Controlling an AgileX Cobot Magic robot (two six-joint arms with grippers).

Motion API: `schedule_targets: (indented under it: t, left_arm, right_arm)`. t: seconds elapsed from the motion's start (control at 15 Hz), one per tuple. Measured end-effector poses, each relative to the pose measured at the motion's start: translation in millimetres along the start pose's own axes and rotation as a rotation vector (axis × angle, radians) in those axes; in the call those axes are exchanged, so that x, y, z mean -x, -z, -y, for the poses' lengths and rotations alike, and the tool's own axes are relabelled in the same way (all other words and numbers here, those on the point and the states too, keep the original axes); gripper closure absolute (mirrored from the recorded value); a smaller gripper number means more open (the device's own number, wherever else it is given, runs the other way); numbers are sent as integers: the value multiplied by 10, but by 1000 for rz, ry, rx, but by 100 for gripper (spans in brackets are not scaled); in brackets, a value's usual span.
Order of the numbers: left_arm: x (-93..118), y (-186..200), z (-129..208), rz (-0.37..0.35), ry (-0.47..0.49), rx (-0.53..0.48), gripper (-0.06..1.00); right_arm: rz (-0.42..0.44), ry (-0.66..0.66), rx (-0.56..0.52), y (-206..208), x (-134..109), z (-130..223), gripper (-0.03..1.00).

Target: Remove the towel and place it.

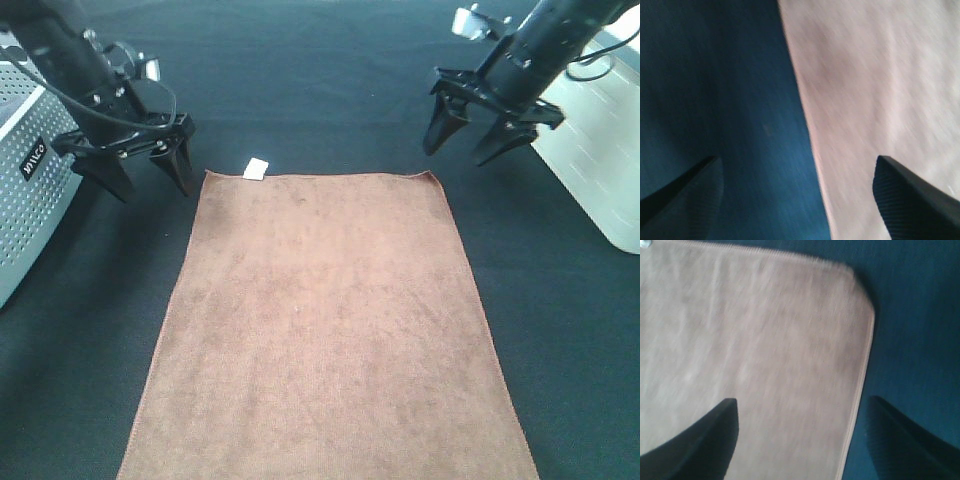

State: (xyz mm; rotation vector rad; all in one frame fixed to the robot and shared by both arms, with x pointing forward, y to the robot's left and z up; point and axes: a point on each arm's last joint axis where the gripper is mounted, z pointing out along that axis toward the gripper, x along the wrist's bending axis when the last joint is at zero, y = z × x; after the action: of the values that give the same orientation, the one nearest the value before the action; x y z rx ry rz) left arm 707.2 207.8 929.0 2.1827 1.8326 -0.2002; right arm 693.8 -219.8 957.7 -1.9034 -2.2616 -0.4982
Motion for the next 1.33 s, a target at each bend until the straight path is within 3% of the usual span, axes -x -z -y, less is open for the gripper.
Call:
schedule_targets:
  t: [0.33, 0.4, 0.53, 1.07, 1.2, 1.33]
  left_arm:
    - [-75, -309, -285, 27, -58, 137, 17]
    - [-73, -439, -355, 69, -51, 181, 17]
    - [-2, -567, -354, 115, -76, 181, 17]
    - [153, -701, -362, 127, -120, 175, 18]
    - [201, -725, -366, 123, -138, 183, 22]
    - [273, -763, -363, 117, -161, 186, 36]
  right_arm:
    - [-1, 3, -24, -400, 146, -175, 29]
    - [-3, 5, -43, -581, 209, -206, 29]
    - [-3, -1, -51, -733, 262, -211, 29]
    - [-23, -21, -15, -850, 285, -257, 29]
    - [-24, -23, 1, -856, 281, -271, 30]
    - [-18, 0, 12, -895, 259, -283, 34]
